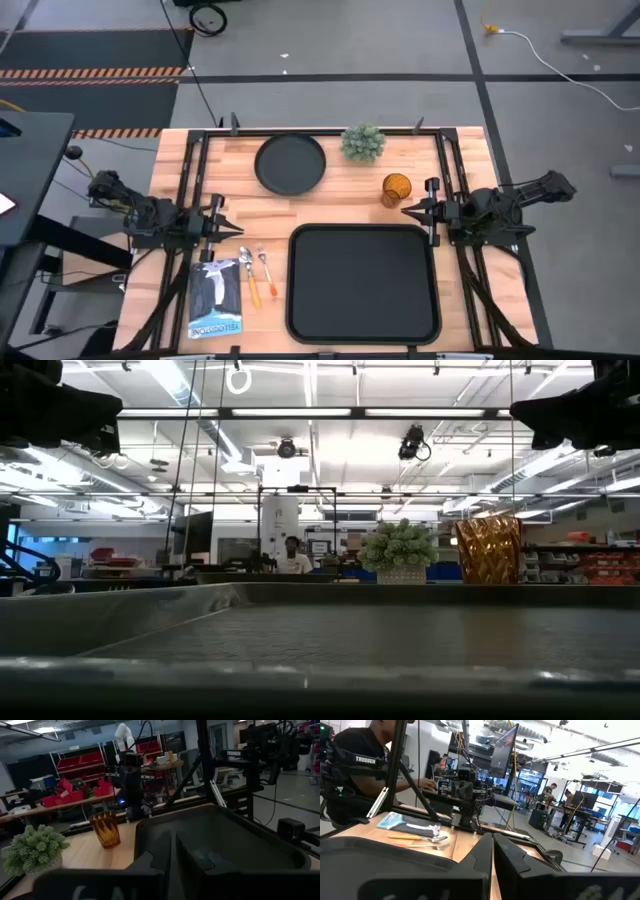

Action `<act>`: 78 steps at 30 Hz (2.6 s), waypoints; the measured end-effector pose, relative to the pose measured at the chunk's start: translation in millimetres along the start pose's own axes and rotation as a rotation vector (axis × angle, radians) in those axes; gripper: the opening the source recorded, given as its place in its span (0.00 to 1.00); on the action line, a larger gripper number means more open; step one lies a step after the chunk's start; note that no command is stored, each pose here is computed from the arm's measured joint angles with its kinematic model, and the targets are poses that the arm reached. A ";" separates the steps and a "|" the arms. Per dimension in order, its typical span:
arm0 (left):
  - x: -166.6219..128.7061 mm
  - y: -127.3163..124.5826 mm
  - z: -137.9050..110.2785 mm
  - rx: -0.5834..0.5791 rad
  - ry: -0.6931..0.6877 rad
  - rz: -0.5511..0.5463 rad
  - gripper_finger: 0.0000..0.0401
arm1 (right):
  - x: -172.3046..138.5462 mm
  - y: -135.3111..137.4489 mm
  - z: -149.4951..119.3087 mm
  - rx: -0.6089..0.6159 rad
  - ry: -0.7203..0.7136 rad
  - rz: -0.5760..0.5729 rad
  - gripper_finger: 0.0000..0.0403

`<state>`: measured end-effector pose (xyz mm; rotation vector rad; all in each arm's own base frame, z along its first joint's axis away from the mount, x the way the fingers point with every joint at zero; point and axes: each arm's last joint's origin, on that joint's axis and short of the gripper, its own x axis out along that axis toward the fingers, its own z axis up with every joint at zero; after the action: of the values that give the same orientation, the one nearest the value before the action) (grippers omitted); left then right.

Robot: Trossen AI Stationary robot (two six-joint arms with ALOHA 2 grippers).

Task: Pick and place plate/cup/fork/spoon on tray

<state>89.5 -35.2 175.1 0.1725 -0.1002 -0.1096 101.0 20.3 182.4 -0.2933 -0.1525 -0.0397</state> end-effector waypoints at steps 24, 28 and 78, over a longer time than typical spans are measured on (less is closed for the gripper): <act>0.0 0.0 0.1 0.000 0.000 0.000 0.09 | 0.0 -0.1 0.1 0.000 0.000 0.000 0.06; 0.0 0.0 0.0 0.000 0.000 0.000 0.09 | 0.0 -0.1 0.1 0.000 -0.001 -0.001 0.06; 0.0 0.5 2.3 0.003 -0.023 0.005 0.09 | 0.0 -0.1 0.1 0.000 -0.001 0.000 0.06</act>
<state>89.3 -35.1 177.4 0.1738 -0.1235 -0.1066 101.0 20.3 182.5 -0.2931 -0.1530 -0.0398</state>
